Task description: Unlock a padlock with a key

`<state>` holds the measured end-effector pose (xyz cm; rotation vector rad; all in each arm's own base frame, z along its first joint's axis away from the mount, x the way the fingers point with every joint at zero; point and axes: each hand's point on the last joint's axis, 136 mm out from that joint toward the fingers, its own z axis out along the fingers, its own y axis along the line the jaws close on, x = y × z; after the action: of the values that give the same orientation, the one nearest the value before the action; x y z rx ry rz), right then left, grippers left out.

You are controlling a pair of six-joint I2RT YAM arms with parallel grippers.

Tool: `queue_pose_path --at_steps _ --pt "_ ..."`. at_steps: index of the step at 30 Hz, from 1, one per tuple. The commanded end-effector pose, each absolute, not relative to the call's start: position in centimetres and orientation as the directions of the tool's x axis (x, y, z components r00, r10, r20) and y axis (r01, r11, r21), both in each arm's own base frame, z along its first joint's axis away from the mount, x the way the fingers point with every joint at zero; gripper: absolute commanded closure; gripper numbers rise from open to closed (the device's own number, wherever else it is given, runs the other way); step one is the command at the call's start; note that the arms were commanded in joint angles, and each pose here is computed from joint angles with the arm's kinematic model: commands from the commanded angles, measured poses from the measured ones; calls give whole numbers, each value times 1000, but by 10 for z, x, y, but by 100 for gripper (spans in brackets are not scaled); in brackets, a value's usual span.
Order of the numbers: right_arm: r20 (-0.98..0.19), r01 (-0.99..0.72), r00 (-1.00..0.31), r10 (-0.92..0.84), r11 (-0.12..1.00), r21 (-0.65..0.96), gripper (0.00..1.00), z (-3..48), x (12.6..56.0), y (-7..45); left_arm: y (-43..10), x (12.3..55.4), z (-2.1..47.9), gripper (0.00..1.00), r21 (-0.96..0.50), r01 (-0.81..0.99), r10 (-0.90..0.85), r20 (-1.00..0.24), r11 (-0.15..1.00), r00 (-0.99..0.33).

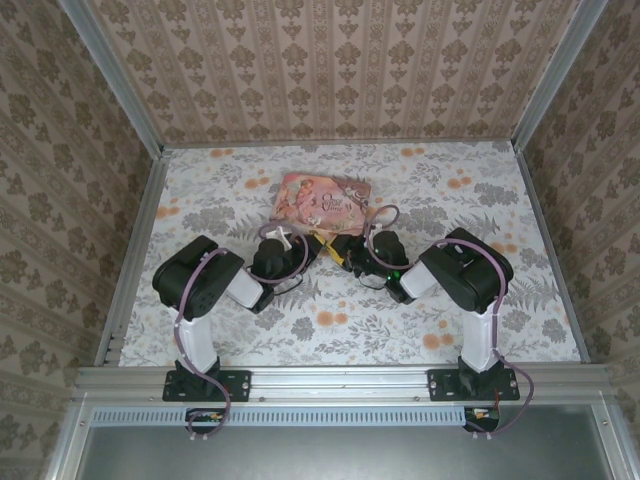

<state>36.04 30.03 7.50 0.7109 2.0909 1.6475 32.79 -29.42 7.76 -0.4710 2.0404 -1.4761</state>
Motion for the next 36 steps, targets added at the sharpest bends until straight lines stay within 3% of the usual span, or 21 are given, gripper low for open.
queue_pose_path --at_steps 1,7,14,21,25,29,36 --pt "-90 -36 -836 541 110 993 54 133 356 313 -312 307 84 100 -949 103 -504 -248 298 -827" --pt "-113 -30 -846 520 166 986 30 126 343 305 -305 313 81 100 -947 91 -524 -248 307 -815" --pt "-142 16 -882 449 330 944 18 101 316 292 -302 320 81 100 -949 82 -533 -241 304 -811" --pt "-213 -8 -908 360 495 869 23 90 291 276 -303 320 83 100 -947 78 -520 -238 311 -820" --pt "-324 -93 -910 260 633 768 30 86 280 268 -303 319 83 100 -942 72 -507 -240 328 -828" --pt "-462 -219 -881 98 781 584 35 80 272 262 -304 319 85 100 -934 71 -490 -247 349 -836" --pt "-656 -406 -732 -184 891 202 42 71 273 255 -307 319 85 100 -934 45 -480 -223 354 -849"
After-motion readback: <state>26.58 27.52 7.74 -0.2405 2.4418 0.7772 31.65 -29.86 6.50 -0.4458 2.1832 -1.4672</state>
